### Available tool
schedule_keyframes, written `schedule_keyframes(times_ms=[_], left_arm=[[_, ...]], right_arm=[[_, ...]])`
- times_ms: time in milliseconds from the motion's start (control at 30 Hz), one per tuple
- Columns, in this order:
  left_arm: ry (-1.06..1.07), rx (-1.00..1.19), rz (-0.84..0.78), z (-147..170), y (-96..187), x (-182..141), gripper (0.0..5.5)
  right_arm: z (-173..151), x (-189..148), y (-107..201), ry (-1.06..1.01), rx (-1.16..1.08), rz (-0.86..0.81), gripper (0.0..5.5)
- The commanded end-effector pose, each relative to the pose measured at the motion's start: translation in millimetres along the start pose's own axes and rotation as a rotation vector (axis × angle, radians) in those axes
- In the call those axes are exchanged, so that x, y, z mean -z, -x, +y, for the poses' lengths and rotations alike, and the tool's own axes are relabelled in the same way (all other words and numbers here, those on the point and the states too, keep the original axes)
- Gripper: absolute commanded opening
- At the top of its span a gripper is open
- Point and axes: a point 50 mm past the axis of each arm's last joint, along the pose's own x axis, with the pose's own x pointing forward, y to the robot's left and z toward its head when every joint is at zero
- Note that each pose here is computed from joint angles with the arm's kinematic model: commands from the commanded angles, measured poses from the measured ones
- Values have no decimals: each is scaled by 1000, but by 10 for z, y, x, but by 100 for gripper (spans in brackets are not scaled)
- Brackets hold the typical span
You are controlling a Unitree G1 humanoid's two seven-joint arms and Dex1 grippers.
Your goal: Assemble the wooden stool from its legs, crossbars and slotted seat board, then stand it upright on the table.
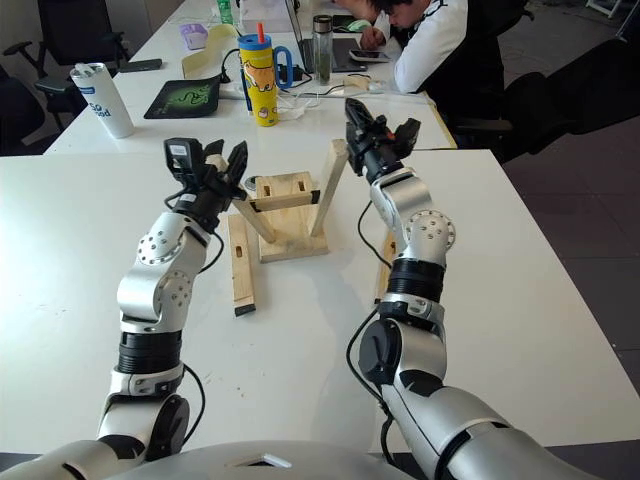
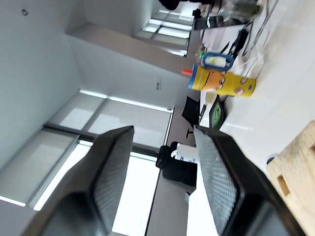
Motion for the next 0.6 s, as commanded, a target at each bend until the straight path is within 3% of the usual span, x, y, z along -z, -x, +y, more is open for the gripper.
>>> schedule_keyframes(times_ms=[33,300,600], left_arm=[[28,89,-6,-197,-34,-14,209],[31,80,-5,-185,-20,4,209],[33,69,30,-151,-13,98,209]], right_arm=[[-266,380,22,-35,152,128,228],[-233,-85,54,164,195,-52,228],[867,-655,-61,549,-146,-354,228]])
